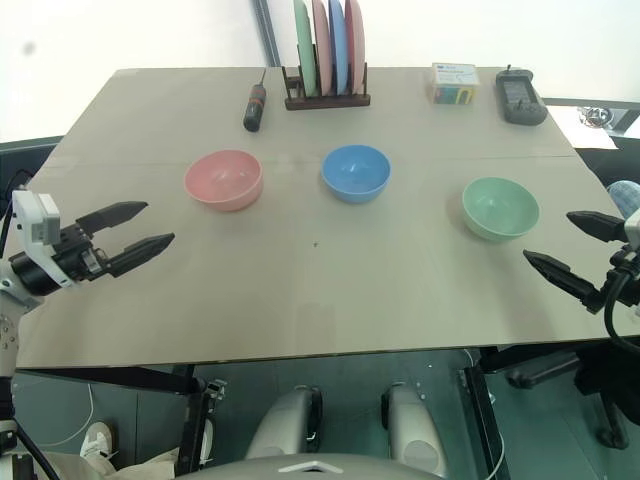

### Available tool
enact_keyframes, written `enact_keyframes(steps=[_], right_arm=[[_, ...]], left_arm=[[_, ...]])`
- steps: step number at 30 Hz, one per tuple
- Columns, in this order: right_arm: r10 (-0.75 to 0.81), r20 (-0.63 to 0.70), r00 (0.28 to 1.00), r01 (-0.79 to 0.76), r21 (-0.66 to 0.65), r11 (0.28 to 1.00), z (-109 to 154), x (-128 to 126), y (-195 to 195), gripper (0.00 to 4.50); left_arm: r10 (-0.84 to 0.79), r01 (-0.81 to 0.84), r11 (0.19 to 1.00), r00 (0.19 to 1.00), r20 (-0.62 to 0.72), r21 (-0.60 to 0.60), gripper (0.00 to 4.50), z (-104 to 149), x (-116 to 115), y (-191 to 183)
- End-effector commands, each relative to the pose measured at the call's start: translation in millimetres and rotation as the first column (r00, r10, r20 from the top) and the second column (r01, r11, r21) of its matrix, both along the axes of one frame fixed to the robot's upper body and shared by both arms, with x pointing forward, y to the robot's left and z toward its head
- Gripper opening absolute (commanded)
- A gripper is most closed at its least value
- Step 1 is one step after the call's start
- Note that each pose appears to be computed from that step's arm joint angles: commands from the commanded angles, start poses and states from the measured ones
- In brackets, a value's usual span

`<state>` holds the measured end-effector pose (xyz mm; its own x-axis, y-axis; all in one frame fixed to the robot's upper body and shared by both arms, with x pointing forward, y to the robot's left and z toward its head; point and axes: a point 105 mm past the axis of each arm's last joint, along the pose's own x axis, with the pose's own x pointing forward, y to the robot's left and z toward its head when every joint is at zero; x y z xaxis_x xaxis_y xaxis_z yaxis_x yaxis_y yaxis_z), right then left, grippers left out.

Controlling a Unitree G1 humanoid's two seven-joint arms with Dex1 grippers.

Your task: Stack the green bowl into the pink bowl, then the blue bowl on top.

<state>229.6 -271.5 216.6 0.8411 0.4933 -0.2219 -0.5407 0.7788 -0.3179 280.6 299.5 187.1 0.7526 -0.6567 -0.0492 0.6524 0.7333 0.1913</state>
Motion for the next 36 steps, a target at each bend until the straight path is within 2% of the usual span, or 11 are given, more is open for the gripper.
enact_keyframes(steps=[1,10,12,14,18,22,26,33,36], right_arm=[[0.012,0.037,0.999,-0.011,-0.027,1.0,9.1,2.4,5.4,4.32],[0.069,0.063,0.996,-0.068,-0.026,0.997,9.3,18.0,25.3,4.32],[0.141,0.087,0.986,-0.141,-0.002,0.99,11.6,22.3,42.7,4.32],[0.257,0.13,0.958,-0.262,0.023,0.965,13.8,24.6,73.4,4.32],[0.369,0.17,0.914,-0.386,0.077,0.919,14.1,29.4,109.5,4.32],[0.446,0.199,0.872,-0.472,0.107,0.875,8.1,36.8,142.2,4.32],[0.475,0.257,0.842,-0.518,0.134,0.845,8.1,45.5,163.0,4.32],[0.492,0.33,0.806,-0.565,0.178,0.806,11.8,51.3,182.1,4.32],[0.489,0.357,0.796,-0.575,0.189,0.796,15.2,52.2,186.5,4.31]], left_arm=[[-0.008,0.008,1.0,0.999,0.037,0.006,4.5,12.8,0.4,-1.6],[-0.026,0.027,0.999,0.999,0.039,-0.043,4.5,13.3,4.3,-14.4],[0.092,-0.094,0.995,0.994,0.06,0.039,4.5,10.5,17.5,-12.9],[0.23,-0.241,0.95,0.97,0.078,0.2,4.5,6.1,33.8,-15.1],[0.347,-0.362,0.872,0.932,0.105,0.33,4.5,10.1,58.3,-21.5],[0.314,-0.308,0.795,0.946,0.08,0.523,4.5,9.6,81.1,-43.8],[0.242,-0.207,0.739,0.97,0.034,0.641,4.5,3.2,95.6,-69.2],[0.221,-0.136,0.621,0.975,-0.005,0.772,4.5,-13.5,111.9,-83.4],[0.197,-0.123,0.612,0.98,0.0,0.781,3.68,-11.5,117.3,-89.9]])
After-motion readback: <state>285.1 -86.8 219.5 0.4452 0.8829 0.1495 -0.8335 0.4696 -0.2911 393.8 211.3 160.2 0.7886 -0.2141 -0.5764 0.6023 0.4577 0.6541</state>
